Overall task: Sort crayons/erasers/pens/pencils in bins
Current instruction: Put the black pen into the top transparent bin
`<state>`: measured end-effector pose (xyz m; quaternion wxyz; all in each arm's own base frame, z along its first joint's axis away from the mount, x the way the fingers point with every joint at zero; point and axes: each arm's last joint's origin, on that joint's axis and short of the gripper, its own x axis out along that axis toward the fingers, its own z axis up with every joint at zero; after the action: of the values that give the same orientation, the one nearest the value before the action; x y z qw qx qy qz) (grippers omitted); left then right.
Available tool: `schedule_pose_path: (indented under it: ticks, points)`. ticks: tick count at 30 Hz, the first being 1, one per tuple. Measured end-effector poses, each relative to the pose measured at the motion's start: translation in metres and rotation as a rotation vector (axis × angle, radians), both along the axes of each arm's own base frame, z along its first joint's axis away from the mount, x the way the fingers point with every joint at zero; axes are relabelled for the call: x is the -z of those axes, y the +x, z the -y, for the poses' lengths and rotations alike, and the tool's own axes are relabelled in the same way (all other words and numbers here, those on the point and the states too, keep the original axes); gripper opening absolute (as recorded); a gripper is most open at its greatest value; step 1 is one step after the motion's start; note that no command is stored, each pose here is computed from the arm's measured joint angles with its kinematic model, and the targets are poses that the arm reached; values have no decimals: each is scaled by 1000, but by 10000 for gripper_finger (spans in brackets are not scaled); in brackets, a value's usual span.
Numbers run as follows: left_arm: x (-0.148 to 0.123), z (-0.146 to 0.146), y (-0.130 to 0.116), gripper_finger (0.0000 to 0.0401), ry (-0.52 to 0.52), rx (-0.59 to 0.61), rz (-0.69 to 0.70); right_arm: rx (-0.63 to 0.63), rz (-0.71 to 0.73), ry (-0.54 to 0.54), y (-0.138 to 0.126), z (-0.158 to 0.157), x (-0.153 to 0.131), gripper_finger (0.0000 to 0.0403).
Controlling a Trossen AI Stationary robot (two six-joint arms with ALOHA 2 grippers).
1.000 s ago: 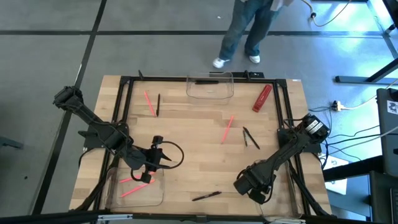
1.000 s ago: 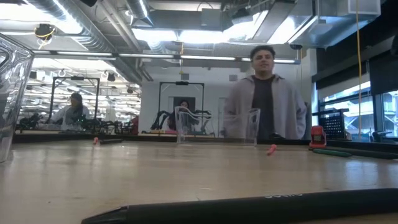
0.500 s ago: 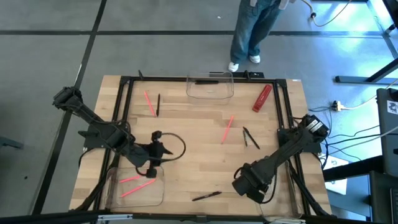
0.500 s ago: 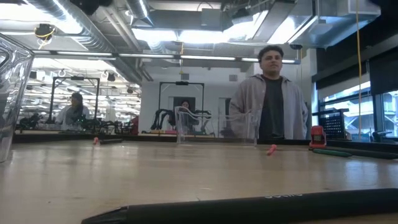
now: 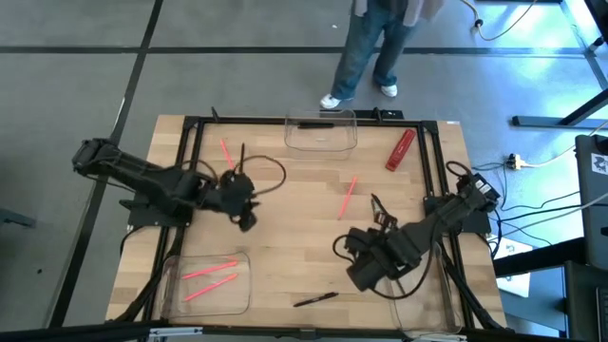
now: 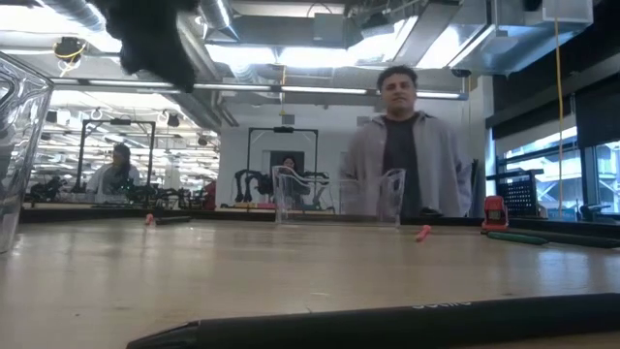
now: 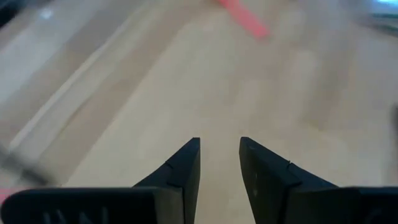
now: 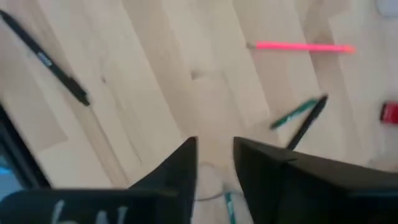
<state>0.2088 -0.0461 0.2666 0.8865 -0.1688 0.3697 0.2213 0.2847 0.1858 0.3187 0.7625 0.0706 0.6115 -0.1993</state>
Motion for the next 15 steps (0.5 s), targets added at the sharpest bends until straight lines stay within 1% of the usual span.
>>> schedule_pose_path:
  ticks: [4,7,12,15]
  points:
    - [8,-30,-5,105,-89,-186,-115,-43,1,-20,8,12,-3,103]
    - [11,-52,-10,105,-146,-296,-174,-78,-1,-25,15,20,-3,103]
    - [13,-87,-17,105,-241,-444,-202,-168,25,-22,26,29,-4,103]
    - [13,-105,-22,105,-265,-533,-196,-236,27,-16,32,34,-4,103]
